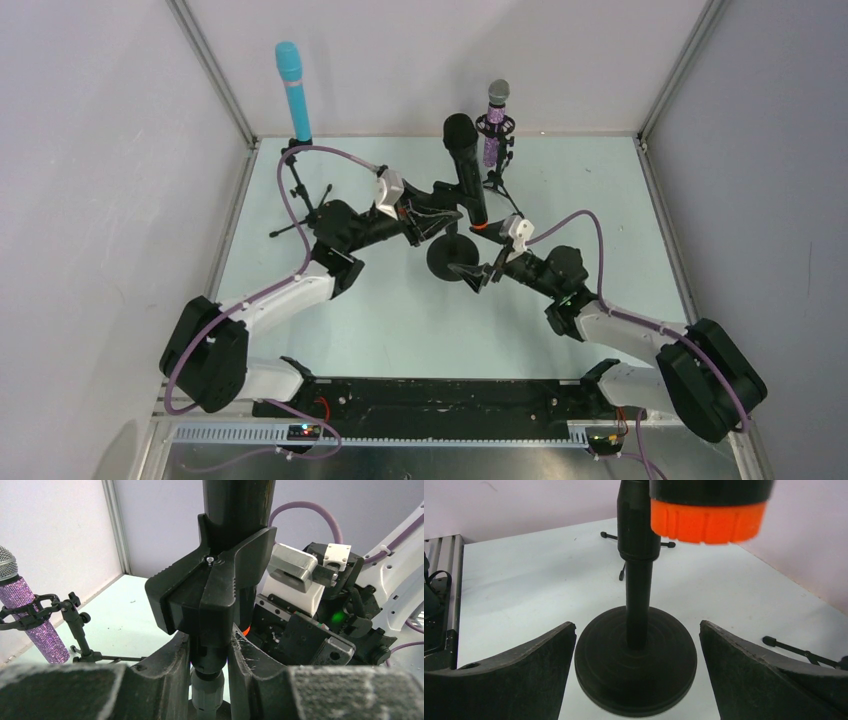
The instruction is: Attach the microphones to the stand
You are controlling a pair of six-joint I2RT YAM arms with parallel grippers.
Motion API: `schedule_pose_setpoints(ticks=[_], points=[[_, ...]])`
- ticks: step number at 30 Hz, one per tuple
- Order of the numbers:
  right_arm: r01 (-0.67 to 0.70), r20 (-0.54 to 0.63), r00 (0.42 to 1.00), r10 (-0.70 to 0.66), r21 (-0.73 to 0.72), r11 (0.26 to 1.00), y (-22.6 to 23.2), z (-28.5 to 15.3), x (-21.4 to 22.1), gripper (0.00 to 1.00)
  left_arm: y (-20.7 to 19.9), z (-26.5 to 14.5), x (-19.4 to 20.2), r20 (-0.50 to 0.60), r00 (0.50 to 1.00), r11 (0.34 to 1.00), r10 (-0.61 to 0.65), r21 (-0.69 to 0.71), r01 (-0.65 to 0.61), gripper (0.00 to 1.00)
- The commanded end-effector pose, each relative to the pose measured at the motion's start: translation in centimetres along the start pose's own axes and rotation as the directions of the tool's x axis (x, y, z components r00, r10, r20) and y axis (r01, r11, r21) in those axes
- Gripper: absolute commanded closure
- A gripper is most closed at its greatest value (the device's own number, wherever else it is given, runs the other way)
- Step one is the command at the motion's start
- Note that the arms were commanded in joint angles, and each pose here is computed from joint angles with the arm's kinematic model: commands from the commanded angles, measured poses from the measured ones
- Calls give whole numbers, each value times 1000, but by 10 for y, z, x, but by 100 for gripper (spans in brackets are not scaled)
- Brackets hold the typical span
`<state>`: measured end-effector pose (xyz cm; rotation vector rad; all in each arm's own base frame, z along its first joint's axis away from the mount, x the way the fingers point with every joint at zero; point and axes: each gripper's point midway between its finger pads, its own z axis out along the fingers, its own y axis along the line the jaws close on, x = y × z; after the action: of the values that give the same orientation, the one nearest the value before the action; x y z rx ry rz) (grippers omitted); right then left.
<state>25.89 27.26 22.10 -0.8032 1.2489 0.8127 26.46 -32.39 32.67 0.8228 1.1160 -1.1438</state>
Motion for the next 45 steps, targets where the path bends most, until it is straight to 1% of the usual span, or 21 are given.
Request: schedule_pose_setpoints(ticks=[1,4,7,20,32,43,45], points=[[85,96,992,-81,-42,995,3,20,-29,3,-18,6,-81,191,970,988,149,19,-155,100],[103,63,993,-100,-42,994,4,26,-21,3,-20,6,-83,194,968,986,161,17,-167,100],[89,-5,996,-90,-33,995,2,28,-7,3,-21,5,-86,198,966,985,169,13,-175,100],[62,-134,989,-65,-23,998,6,27,27,2,-27,6,-105,234,954,981,185,12,-194,100],[79,-209,975,-80,-14,997,9,23,46,2,-36,2,-123,270,939,975,212,8,-222,100],[65,-281,958,-64,-4,998,14,20,67,1,-35,-7,-136,299,917,964,265,-61,-259,100],[72,-297,952,-69,-3,997,15,19,71,1,-31,-9,-139,303,913,962,273,-93,-257,100]])
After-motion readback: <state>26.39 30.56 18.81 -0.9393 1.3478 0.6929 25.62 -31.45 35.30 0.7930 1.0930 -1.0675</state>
